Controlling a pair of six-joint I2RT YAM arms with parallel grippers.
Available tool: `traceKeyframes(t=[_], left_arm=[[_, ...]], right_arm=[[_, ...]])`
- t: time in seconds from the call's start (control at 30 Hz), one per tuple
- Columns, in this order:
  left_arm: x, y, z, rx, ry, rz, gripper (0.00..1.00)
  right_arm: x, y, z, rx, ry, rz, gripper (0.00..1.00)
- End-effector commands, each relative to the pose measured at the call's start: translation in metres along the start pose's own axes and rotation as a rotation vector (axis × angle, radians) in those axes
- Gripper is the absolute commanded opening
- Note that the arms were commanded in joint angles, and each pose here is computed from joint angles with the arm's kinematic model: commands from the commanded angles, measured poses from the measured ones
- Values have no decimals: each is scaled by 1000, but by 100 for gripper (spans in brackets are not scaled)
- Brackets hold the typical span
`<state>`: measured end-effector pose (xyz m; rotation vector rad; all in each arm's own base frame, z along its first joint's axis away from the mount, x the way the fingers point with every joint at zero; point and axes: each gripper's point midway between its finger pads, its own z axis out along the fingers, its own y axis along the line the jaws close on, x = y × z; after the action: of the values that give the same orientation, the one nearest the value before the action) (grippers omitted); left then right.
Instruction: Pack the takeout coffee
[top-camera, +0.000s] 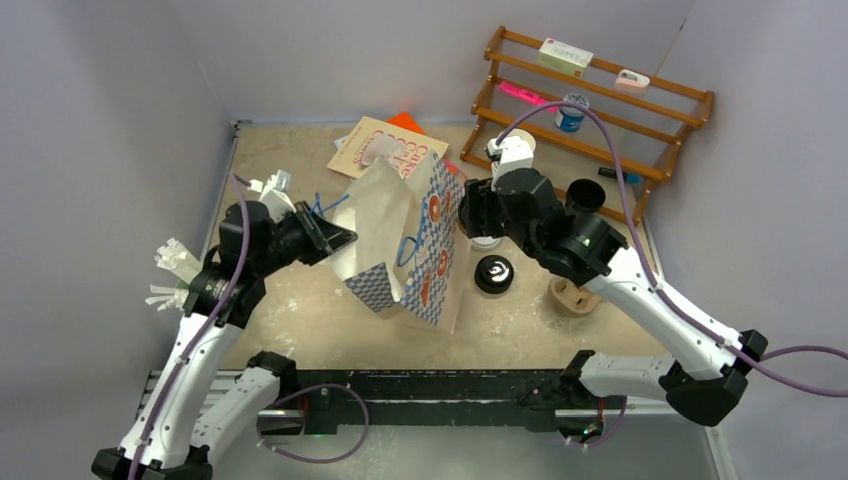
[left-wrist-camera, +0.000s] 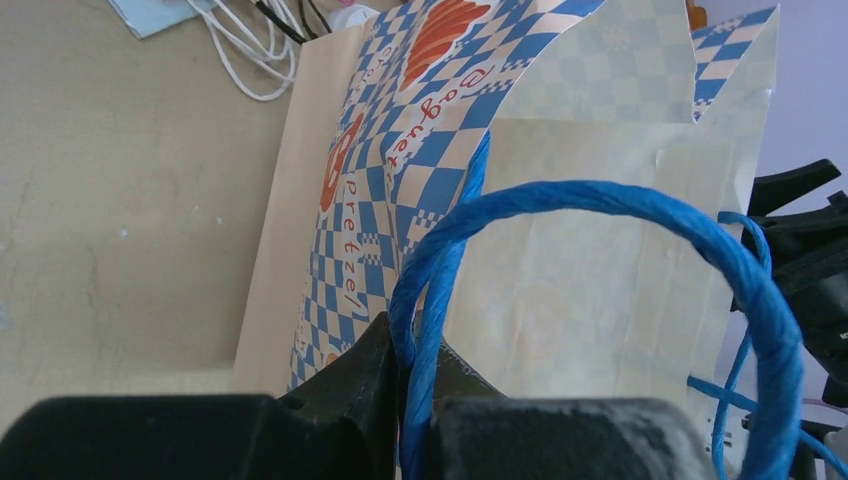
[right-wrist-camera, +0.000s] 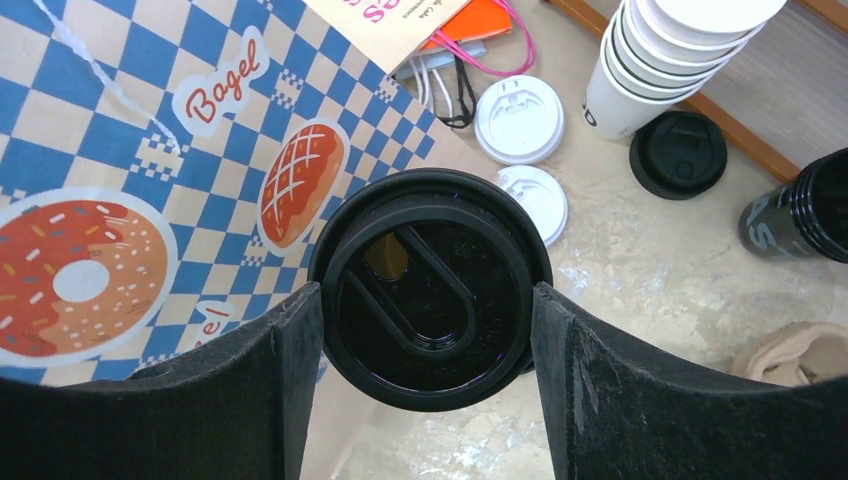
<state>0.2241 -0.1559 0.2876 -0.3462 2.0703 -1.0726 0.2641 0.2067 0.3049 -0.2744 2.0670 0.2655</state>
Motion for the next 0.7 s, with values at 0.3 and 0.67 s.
traceKeyframes(t=[0.3,0.67], left_arm=[[40,-48,35,28,27,82,32],[23,-75,3,-42,-7,311,76]], right_arm=[[0,-14,44,46,-8,93,45],[3,-2,56,-15,12,105,44]])
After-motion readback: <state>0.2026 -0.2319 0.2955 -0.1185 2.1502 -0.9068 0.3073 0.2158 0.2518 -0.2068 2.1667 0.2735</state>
